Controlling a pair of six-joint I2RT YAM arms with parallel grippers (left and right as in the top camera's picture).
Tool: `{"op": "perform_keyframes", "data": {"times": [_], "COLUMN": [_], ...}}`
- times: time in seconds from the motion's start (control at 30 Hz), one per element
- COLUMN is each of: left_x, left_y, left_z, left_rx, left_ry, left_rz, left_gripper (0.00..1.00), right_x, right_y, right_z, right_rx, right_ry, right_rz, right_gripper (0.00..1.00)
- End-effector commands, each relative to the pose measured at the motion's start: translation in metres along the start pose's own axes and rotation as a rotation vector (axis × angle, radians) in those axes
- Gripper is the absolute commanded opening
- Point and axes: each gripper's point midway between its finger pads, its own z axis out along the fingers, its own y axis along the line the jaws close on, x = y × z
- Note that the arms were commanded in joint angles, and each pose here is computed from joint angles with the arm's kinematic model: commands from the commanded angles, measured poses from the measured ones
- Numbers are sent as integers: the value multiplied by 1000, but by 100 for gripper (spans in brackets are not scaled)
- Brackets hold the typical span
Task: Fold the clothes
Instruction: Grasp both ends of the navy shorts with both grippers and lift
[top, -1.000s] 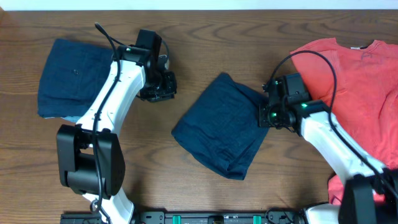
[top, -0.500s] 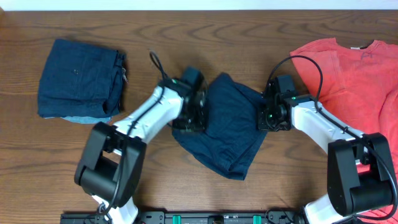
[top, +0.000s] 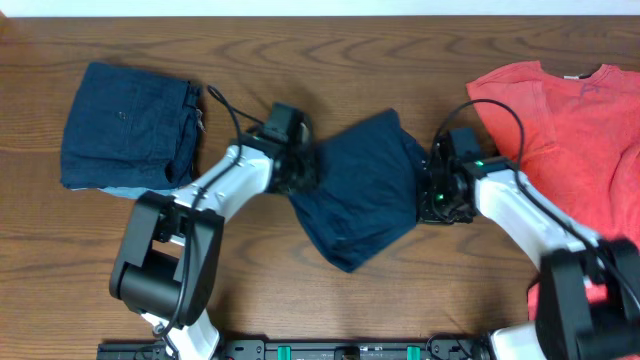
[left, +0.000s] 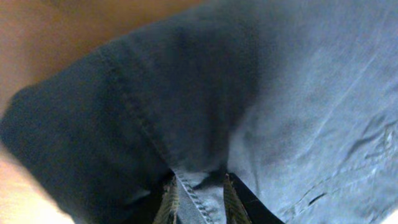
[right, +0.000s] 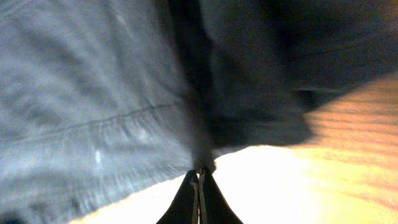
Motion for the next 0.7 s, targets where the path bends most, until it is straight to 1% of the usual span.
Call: {"op": "perform_keyframes", "data": {"times": [0.0, 0.1, 0.17, 0.2, 0.27, 0.3, 0.37, 0.43, 0.47, 0.53, 0.63, 0.67], "left_x": [-33, -34, -27, -23, -14, -10, -4, 1, 4, 10, 15, 17], "left_y": [12, 2, -7, -12, -19, -21, -18, -12, -7, 1, 9, 11], "left_z": [-15, -32, -44, -50, -61, -66, -75, -80, -82, -85, -85, -83], "left_rx": [-52, -24, 6, 21, 52, 64, 57, 46, 38, 25, 14, 12], "left_ry": [-64, -20, 29, 55, 101, 119, 141, 160, 175, 203, 225, 230], "left_rz": [77, 78, 67, 61, 46, 37, 18, -6, -22, -51, -79, -84], "left_gripper": [28, 28, 34, 40, 60, 67, 77, 84, 90, 96, 100, 98], "right_x": [-14, -26, -34, -36, -39, -39, -40, -39, -38, -35, -28, -26], "right_y": [22, 33, 37, 38, 41, 42, 42, 39, 37, 32, 25, 23], "right_z": [-36, -56, -61, -61, -57, -54, -46, -32, -25, -8, 15, 21], "right_rx": [-110, -151, -161, -163, -165, -163, -157, -146, -139, -128, -115, -110], "right_ry": [-126, -223, -264, -272, -277, -273, -254, -221, -201, -154, -83, -64], "right_rz": [-57, -88, -104, -110, -131, -137, -141, -145, -143, -132, -113, -113], "right_gripper": [2, 1, 2, 3, 4, 4, 4, 3, 4, 3, 2, 2]}}
